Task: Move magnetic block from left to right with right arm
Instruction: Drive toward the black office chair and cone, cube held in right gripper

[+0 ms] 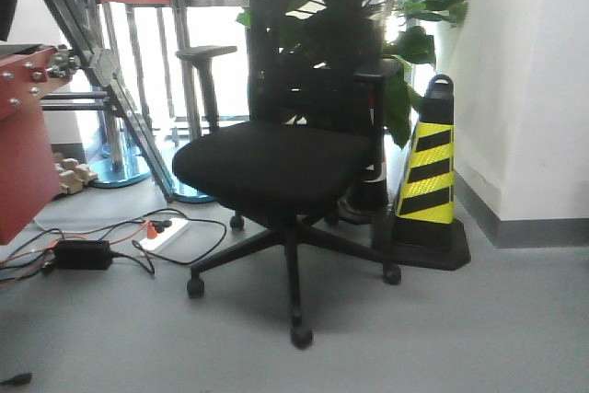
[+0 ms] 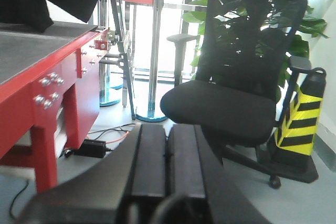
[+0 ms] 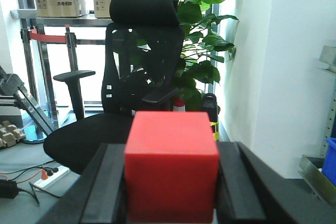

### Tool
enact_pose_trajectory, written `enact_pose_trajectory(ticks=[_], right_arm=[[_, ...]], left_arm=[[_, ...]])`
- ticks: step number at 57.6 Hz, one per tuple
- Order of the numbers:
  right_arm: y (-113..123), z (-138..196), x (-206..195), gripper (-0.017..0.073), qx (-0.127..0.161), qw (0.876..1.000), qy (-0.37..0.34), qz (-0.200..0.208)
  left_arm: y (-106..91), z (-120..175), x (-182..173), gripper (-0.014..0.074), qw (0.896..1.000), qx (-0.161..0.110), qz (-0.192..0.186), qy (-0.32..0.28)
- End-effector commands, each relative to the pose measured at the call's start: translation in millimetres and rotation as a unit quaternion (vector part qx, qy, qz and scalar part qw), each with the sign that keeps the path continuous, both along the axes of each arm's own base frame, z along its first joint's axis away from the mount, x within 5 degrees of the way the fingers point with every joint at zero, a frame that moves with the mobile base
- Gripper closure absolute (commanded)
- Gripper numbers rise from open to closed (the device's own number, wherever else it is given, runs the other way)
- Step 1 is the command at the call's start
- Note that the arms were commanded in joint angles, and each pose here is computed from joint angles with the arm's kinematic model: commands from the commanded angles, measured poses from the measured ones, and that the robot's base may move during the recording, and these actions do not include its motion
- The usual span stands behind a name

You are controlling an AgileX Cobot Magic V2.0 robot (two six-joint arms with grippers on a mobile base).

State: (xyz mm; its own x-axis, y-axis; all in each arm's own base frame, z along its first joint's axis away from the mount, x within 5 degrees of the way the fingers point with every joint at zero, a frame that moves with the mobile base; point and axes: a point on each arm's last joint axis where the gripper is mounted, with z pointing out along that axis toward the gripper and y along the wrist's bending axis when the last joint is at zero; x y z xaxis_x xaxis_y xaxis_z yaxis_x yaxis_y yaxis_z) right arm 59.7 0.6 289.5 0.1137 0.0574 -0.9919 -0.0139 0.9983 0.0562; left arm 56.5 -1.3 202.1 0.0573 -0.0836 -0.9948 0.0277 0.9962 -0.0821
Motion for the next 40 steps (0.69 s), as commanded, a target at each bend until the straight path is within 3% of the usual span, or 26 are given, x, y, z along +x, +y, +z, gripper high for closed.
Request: enact_pose_trajectory(ticks=[1, 40], right_arm=[[-0.8, 17.2, -2.0, 0.0265, -0.009, 0.998, -0.054, -0.007], [-0.8, 17.2, -2.0, 0.0265, -0.009, 0.998, -0.054, -0.007]], left_arm=[[0.6, 6.3, -1.1, 0.0711, 0.999, -0.006, 0.003, -0.046], [0.6, 6.3, -1.1, 0.0711, 0.999, -0.006, 0.003, -0.046]])
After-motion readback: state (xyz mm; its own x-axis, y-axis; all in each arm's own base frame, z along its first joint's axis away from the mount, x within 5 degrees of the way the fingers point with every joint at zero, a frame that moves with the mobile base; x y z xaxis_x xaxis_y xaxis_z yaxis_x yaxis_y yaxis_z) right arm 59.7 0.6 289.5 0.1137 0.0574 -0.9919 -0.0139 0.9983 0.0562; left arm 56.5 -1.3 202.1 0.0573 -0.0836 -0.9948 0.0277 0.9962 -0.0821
